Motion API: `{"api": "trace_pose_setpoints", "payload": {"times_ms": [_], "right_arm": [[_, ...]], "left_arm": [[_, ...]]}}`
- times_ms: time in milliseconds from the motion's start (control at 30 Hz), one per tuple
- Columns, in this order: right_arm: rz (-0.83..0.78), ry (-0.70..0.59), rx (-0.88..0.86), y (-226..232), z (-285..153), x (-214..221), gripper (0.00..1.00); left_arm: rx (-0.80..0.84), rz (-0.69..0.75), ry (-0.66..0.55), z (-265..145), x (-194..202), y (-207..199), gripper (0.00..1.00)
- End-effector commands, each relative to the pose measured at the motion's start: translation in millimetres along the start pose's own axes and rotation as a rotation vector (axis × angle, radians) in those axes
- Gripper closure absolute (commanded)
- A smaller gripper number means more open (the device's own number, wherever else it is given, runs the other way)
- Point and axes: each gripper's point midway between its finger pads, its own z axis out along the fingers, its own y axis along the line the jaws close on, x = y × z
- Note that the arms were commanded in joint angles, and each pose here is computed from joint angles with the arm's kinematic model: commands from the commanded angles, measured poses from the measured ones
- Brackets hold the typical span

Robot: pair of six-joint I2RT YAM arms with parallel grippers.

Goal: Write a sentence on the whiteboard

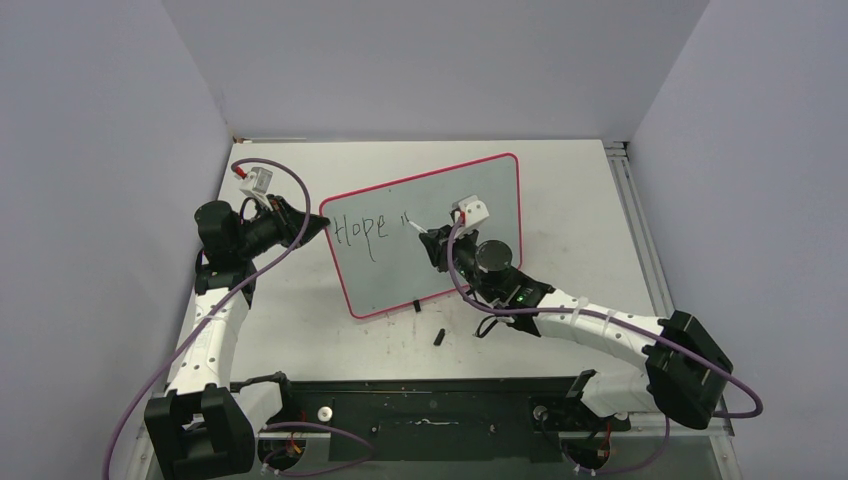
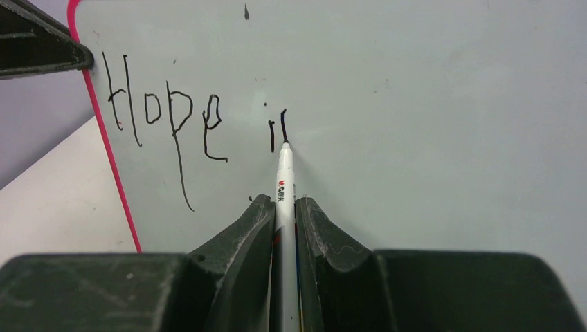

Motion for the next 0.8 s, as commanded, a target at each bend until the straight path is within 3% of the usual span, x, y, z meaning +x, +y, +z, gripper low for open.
{"api": "trace_pose_setpoints", "payload": {"times_ms": [0, 767], "right_arm": [[0.019, 0.006, 0.04, -10.9, -8.5, 5.7, 0.95], [0.013, -0.097, -0.005, 3.2, 4.7, -33.5, 0.95]], "left_arm": [[0.027, 0.036, -0.016, -1.0, -11.1, -11.2, 0.88], [0.025, 0.035, -0.015, -0.9, -10.2, -10.6, 0.88]]}}
